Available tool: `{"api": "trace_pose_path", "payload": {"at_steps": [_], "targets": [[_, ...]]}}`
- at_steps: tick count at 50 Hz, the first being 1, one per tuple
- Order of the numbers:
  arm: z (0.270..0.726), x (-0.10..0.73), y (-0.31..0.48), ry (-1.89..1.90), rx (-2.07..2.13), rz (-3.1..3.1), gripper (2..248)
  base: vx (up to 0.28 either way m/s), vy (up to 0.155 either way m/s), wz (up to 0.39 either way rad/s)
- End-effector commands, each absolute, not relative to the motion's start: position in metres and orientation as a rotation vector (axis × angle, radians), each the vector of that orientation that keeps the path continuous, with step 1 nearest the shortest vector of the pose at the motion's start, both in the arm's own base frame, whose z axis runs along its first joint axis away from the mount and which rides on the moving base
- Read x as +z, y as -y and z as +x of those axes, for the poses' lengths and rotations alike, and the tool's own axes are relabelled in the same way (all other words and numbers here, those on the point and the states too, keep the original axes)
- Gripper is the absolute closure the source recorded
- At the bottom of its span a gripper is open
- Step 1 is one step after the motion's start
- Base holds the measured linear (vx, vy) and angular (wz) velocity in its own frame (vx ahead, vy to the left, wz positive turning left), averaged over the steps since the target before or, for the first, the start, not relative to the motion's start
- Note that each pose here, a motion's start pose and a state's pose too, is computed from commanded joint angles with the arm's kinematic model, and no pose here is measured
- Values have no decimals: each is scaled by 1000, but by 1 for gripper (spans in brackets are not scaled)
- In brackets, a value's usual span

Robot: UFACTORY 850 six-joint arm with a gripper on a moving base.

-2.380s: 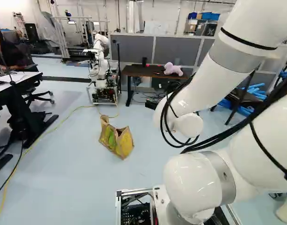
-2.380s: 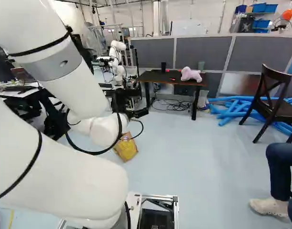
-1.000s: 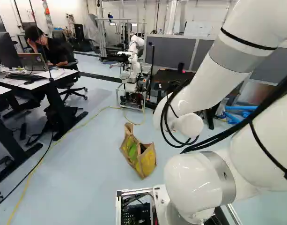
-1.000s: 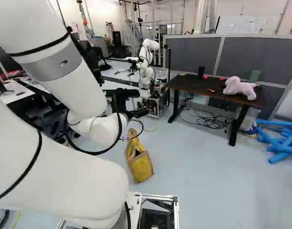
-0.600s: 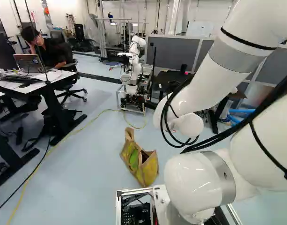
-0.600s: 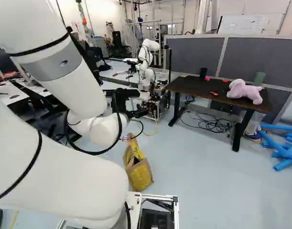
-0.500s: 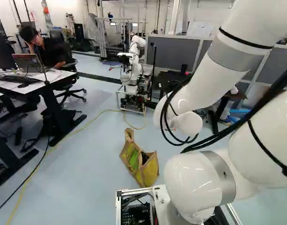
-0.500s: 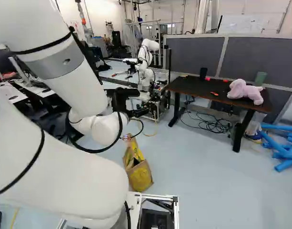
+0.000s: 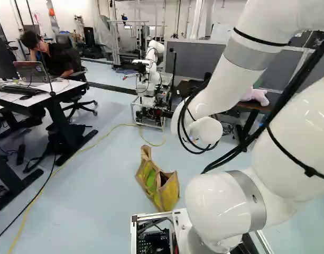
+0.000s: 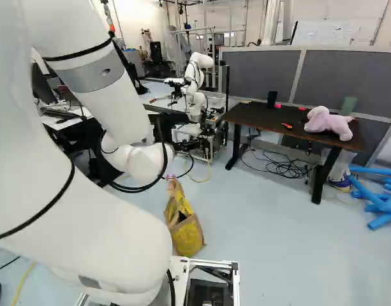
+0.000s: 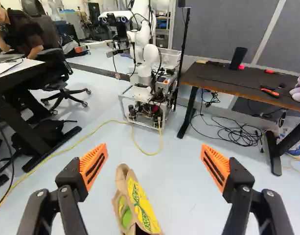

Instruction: Pick up the bag on the ground and place it on the table

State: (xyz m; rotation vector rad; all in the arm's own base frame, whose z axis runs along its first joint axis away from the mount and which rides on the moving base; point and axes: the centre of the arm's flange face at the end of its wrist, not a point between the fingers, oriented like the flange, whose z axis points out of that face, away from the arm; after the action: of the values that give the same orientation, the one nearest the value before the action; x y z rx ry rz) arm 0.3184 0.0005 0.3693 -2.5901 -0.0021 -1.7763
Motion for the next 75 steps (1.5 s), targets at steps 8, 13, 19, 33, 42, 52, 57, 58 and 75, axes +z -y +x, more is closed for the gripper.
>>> {"api": "trace_pose_path", "payload": {"at_steps": [8, 13, 19, 33, 42, 52, 57, 58, 75], "targets": [[333, 369, -2, 9, -1745, -2607, 3, 0, 0, 0], [342, 368, -4, 17, -1723, -2619, 3, 0, 0, 0], [353, 367, -7, 32, -1696, -2631, 3, 0, 0, 0], [381, 354, -15, 78, -1598, -2678, 3, 0, 0, 0], [399, 342, -21, 109, -1526, -2710, 3, 0, 0, 0], [419, 328, -29, 149, -1445, -2743, 3, 0, 0, 0], [428, 321, -34, 172, -1405, -2757, 3, 0, 0, 0], [430, 319, -35, 176, -1397, -2760, 3, 0, 0, 0], [459, 292, -54, 248, -1262, -2806, 3, 0, 0, 0]]}}
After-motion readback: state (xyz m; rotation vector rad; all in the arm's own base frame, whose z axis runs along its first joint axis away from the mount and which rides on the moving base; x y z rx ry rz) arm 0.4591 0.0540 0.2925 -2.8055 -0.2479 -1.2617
